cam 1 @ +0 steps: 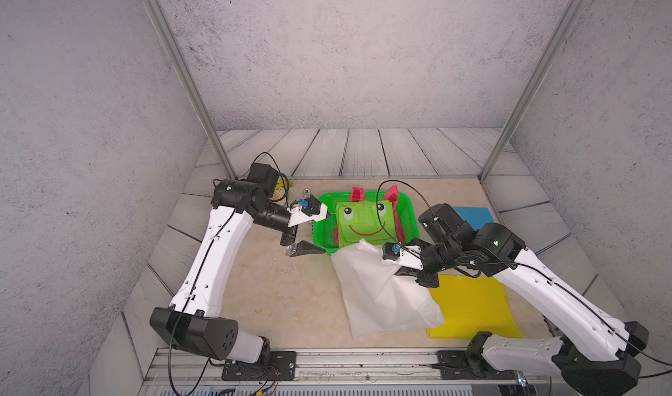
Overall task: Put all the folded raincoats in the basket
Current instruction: Pick up the raincoat from the center of the board.
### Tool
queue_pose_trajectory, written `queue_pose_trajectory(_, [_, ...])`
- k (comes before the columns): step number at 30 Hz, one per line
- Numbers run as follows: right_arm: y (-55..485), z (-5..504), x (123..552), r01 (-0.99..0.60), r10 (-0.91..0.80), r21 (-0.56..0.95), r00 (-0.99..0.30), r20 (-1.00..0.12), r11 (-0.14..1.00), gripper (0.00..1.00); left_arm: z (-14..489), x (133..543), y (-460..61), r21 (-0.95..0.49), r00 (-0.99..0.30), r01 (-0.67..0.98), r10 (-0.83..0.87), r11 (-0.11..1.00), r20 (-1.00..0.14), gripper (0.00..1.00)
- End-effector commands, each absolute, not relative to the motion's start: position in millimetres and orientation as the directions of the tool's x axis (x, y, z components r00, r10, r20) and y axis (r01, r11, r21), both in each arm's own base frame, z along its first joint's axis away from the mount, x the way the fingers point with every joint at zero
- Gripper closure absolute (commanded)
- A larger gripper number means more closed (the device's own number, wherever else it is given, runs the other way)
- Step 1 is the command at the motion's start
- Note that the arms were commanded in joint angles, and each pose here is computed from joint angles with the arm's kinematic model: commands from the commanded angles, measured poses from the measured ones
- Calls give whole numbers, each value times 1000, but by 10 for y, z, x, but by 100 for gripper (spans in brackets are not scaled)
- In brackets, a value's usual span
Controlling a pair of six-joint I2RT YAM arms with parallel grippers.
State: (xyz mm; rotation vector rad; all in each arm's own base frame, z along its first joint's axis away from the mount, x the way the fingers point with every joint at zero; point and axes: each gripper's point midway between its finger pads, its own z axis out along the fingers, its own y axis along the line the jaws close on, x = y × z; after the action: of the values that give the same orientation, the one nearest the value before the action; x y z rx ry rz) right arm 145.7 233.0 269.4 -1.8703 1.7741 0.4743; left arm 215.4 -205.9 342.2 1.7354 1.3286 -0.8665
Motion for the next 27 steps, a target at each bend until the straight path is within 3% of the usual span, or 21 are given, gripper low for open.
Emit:
queue_pose_trajectory(1, [2069,2566,1342,-973,-855,-190,209,-475,-133,100,3418,1966,-2194,143,220,958,314,-250,-924,1])
queue_pose_trajectory(4, [1946,2550,1372,-945,-862,-272,284,-420,-179,100,3248,1854,-2361,131,247,931,324,-341,-913,0])
queue_pose_trajectory(9, [1858,2601,1434,-899,-853,-382,363,-374,-214,100,2980,1970,-2698,97,246,921,370,-377,-896,0])
queue_pose_trajectory(16, [1811,2596,1566,-875,-872,-447,354,-337,-183,100,2719,1882,-3009,38,227,893,378,-448,-897,0])
queue_pose_trajectory(22, [1794,2532,1640,-861,-881,-477,354,-315,-176,100,2563,1636,-2979,-3,193,869,344,-495,-919,0])
queue_pose_trajectory(27, [1794,2531,1726,-845,-887,-509,352,-298,-164,100,2379,1517,-2813,-24,213,865,410,-501,-887,0])
